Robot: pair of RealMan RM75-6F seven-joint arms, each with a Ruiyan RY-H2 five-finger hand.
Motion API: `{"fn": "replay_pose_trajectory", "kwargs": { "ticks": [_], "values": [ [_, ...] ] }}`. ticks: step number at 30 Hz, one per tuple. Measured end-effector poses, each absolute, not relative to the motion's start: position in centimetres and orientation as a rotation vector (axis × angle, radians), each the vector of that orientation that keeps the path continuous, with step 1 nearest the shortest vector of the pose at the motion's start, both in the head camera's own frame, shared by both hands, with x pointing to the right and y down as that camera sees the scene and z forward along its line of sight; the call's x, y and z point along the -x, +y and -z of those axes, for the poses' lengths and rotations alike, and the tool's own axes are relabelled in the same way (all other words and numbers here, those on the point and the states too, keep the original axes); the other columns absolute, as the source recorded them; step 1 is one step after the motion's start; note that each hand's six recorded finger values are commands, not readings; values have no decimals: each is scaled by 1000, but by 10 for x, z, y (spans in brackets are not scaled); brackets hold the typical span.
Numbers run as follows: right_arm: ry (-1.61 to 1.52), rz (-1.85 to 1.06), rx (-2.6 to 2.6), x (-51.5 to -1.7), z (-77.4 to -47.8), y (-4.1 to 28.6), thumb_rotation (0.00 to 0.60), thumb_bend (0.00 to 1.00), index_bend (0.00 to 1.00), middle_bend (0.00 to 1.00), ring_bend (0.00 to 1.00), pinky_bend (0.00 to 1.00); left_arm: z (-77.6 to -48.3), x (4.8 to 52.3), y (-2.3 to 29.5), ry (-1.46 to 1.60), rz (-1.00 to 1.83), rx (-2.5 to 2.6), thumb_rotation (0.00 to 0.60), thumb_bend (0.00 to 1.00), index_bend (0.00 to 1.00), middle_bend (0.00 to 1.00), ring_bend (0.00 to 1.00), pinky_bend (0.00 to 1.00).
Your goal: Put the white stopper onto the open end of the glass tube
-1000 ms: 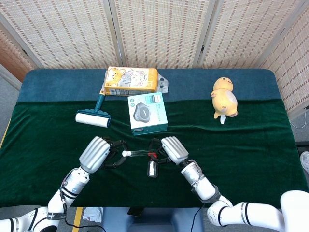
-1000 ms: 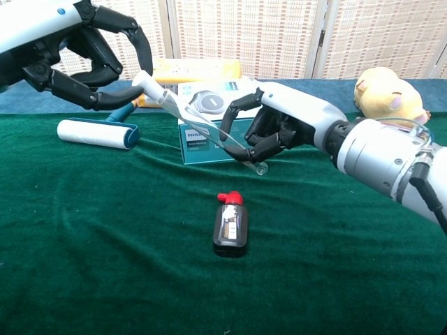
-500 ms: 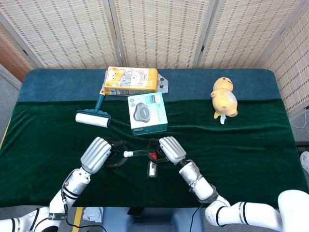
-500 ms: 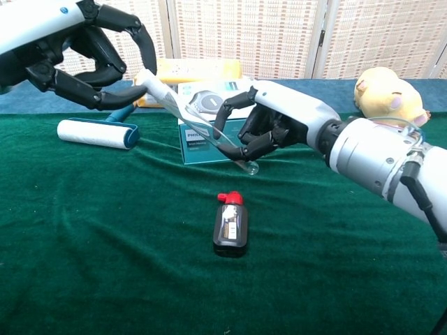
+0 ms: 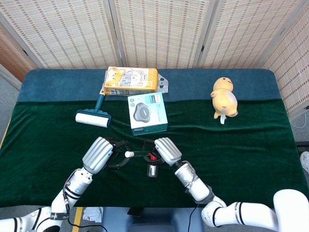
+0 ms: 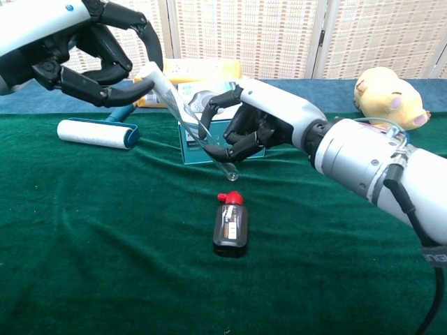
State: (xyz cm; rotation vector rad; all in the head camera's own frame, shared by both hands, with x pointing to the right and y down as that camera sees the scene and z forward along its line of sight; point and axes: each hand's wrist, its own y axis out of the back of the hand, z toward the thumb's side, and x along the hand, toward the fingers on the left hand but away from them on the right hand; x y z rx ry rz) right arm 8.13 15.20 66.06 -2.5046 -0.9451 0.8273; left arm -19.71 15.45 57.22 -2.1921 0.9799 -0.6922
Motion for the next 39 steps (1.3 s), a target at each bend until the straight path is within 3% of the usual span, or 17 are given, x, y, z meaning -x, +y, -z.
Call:
{"fn": "replay_pose_trajectory", "kwargs": {
  "ticks": [4,7,9,12,22,35,39],
  "values": [
    [-941,-834,2501,-81,-661,153,563,793,921,1000,1000,1000,-574,198,155,977,700,2194,600,627,610,990,847,714],
    [-934,-847,2493,-84,-662,152,562,794,920,1000,1000,1000,-576,199,156,959,718,2195,600,555,341,990,841,714],
    [-925,-862,2481,-87,-663,152,562,794,920,1000,1000,1000,-577,201,156,940,740,2191,600,449,127,990,831,713],
    [-909,-890,2454,-95,-664,150,562,795,921,1000,1000,1000,-579,205,156,909,780,2189,600,379,17,990,811,708],
    [-846,-1052,2306,-133,-673,138,564,799,920,1000,1000,1000,-583,226,154,897,878,2170,600,348,0,986,802,706],
    [-764,-1275,2080,-189,-715,129,557,800,920,1000,1000,1000,-584,269,164,962,961,2138,600,347,0,981,801,705],
    [-756,-1314,2059,-196,-728,133,554,799,865,1000,1000,1000,-584,274,166,980,969,2140,600,347,0,982,802,705]
  ]
}}
